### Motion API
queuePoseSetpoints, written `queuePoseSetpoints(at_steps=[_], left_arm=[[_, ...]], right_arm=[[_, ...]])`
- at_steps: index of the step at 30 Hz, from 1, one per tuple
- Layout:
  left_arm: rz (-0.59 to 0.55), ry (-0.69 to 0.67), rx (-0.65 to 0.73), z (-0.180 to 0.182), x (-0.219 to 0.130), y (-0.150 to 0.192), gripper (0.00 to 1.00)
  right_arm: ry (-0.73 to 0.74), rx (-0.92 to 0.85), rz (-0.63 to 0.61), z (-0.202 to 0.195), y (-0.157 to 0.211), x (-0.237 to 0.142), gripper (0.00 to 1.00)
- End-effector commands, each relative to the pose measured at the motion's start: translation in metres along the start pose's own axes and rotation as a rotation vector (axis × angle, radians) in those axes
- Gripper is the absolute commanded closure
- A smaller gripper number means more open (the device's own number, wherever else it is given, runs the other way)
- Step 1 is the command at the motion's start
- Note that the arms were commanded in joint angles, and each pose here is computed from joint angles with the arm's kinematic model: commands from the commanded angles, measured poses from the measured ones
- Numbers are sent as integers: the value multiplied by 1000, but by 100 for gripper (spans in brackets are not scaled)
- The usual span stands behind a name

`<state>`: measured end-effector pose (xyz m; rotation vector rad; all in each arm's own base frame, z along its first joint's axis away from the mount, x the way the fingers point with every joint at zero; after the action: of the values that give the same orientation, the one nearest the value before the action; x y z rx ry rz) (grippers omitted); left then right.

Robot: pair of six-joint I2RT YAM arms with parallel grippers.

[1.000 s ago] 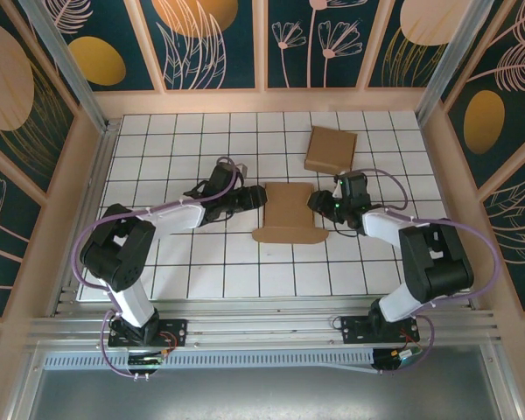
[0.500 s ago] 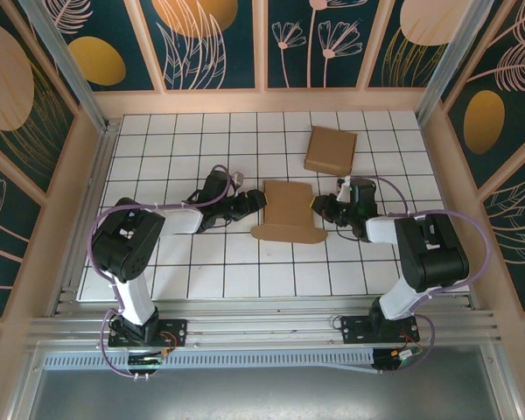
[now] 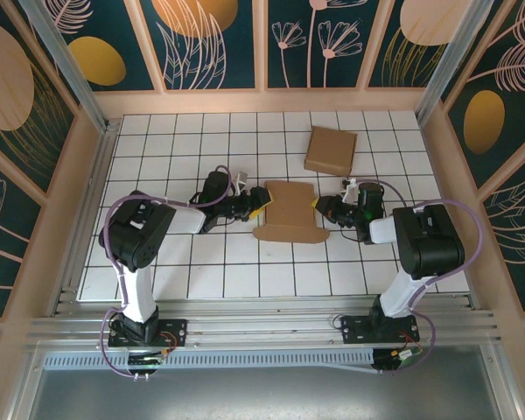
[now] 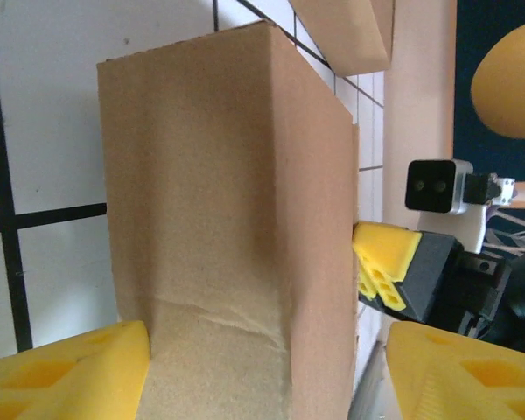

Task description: Fold the paper box

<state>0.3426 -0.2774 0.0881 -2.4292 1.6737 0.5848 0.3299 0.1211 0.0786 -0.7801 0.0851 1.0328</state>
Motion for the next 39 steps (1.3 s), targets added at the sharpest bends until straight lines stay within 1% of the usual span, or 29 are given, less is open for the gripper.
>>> queuePoseSetpoints(at_steps=[1,4,7,9,11,13,14,18,20,22,27,28,30,32,34,37,39], left_arm=[[101,116,-43,-11,3,12,29],[50,69,-31,-6,1,9,28],[-49,-53,25,-1,-7,1,28],[-121,-129,65,0,-16,-4,28],[-144,-142,81,-3,-21,-5,27],[-129,-119,78,-6,-19,-4,27],[-101,-87,70,-10,-17,-1,26],[63,46,15,-16,2,11,25],[107,76,-13,-14,9,15,25],[117,86,-22,-14,14,18,25],[129,126,-12,-25,21,20,25],[134,133,-18,-26,23,20,26],[140,152,-31,-30,25,20,30],[142,169,-42,-32,26,20,40],[137,165,-47,-32,26,19,46],[117,138,-47,-34,24,19,49],[98,126,-49,-37,20,18,49]], right_arm=[[108,111,87,-26,33,1,85],[168,121,88,-33,35,-1,87],[270,128,87,-45,37,-8,87],[295,122,82,-48,36,-11,87],[292,127,87,-50,36,-11,86],[286,139,94,-52,38,-11,86],[278,141,97,-52,39,-11,86],[247,143,98,-50,39,-8,86],[252,143,101,-51,40,-8,86],[259,147,101,-53,40,-7,86],[250,154,105,-52,40,-6,86],[245,153,107,-51,40,-6,86],[239,151,110,-50,39,-6,85],[242,152,108,-49,37,-7,78],[233,141,96,-42,31,-10,71],[245,78,37,-26,12,-21,57],[274,-5,-28,-11,-7,-33,48]])
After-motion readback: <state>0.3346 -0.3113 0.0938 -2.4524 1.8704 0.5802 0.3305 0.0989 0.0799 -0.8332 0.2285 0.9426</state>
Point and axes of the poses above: each hand's point on the last joint's axis, 136 mm out from that joint toward the fingers, its own x axis out along the fingers, its own z axis along the line the jaws close on, y = z × x, the point moved 5 cm from there along -x, back along the fingers, and after that the axes turned 15 degrees about -x, right-handed, at the moved point
